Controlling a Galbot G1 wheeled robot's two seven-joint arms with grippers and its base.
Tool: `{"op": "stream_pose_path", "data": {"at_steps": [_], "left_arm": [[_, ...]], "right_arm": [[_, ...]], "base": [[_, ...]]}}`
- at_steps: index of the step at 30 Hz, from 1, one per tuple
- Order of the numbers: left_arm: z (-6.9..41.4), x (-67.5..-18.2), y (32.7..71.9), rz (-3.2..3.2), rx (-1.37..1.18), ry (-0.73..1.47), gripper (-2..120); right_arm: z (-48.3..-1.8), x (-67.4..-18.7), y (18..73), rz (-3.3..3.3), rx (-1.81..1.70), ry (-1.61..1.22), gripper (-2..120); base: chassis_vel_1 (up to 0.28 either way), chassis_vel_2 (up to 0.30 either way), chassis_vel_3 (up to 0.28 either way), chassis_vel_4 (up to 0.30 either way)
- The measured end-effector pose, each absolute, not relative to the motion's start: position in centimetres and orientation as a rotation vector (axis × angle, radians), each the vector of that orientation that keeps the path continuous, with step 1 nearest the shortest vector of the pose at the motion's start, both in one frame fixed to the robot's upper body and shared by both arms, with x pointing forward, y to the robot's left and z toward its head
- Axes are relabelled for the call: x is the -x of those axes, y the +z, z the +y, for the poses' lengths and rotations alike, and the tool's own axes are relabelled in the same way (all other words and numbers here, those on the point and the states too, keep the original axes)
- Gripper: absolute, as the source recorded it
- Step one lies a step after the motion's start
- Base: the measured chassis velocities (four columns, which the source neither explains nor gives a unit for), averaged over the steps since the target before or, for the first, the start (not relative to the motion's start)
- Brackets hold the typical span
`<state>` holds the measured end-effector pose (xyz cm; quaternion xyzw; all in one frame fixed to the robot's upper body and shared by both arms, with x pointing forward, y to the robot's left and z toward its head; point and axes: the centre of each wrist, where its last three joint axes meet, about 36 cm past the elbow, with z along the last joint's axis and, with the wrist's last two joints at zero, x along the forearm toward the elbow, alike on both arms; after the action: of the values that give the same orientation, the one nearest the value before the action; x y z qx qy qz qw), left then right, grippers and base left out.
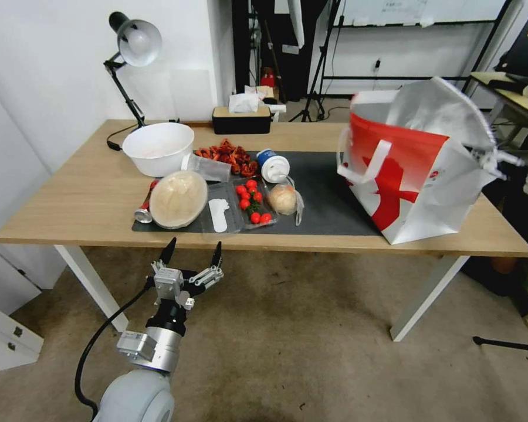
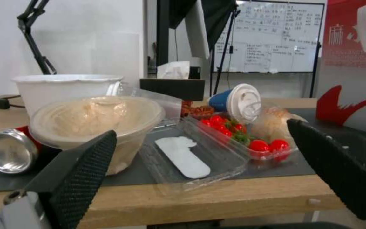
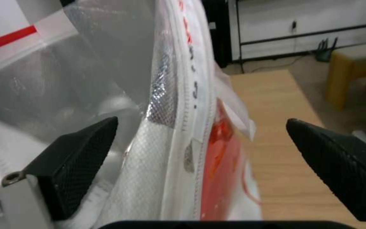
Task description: Pick up the food delivery bag from the floor and place it on the table.
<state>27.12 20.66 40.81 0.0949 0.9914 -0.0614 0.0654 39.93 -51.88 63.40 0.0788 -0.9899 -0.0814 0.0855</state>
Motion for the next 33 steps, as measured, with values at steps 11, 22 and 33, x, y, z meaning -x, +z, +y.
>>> {"op": "stream_pose_path", "data": {"at_steps": [11, 22, 33], "left_arm": [[20.5, -26.9, 40.9, 2.989, -0.289, -0.192, 100], [21.8, -26.0, 42.4, 2.970, -0.129, -0.166, 100], [21.6, -26.2, 43.5, 2.985, -0.112, -0.168, 100]], "right_arm": [[-51.1, -38.5, 68.2, -3.127, -0.376, -0.292, 100], [-45.8, -35.6, 67.7, -3.192, -0.544, -0.083, 100], [-42.2, -27.3, 62.4, -3.215, -0.401, 0.305, 100]], "base": [[0.000, 0.000, 0.000, 0.000], [0.000, 0.000, 0.000, 0.000], [0.000, 0.000, 0.000, 0.000]]}}
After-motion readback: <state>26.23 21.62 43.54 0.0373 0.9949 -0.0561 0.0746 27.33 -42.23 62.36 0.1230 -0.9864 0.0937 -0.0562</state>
